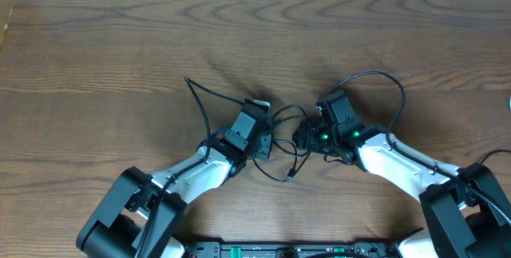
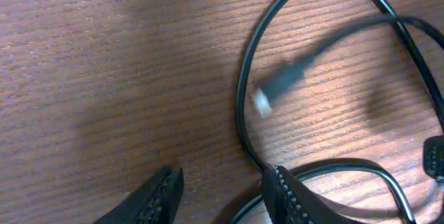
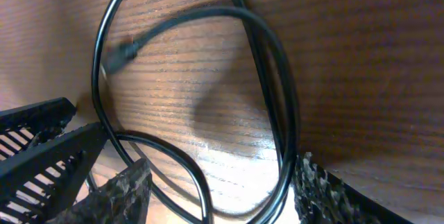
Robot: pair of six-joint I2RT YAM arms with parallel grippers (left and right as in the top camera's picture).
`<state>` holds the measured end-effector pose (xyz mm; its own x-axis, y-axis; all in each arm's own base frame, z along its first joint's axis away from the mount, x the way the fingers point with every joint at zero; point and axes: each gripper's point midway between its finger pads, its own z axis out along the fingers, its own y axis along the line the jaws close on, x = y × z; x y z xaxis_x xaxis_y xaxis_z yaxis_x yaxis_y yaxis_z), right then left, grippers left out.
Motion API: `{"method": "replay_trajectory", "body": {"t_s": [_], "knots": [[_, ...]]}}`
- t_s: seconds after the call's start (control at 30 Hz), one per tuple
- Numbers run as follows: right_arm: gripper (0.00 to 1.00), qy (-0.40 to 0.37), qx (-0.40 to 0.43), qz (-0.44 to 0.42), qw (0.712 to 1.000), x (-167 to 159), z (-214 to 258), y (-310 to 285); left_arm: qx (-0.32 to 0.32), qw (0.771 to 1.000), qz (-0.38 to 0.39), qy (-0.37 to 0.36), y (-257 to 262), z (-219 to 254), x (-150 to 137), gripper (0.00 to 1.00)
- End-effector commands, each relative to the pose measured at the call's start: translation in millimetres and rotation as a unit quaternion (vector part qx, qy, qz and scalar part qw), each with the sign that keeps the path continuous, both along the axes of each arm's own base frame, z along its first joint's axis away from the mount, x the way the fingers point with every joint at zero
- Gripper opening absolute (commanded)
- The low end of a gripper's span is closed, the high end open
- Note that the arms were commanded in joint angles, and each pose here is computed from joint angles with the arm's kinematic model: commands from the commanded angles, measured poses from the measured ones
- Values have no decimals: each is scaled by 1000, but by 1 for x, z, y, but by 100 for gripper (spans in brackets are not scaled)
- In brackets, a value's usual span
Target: Untangle cables
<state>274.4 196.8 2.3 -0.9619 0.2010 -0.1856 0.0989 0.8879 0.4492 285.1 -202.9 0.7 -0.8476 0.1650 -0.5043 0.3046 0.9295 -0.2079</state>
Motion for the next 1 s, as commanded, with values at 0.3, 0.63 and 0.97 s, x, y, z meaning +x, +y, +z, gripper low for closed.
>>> {"method": "replay_trajectory", "body": {"t_s": [0.3, 0.63, 0.97], "knots": [[11, 80, -95, -41, 991, -41, -56, -42, 5, 997, -13, 72, 4, -32, -34, 43], [1, 79, -105, -51, 990, -40, -57, -46, 5, 997, -13, 72, 4, -32, -34, 43], [1, 24, -96, -73, 992, -1, -18, -60, 6, 997, -13, 72, 4, -32, -34, 44]]}}
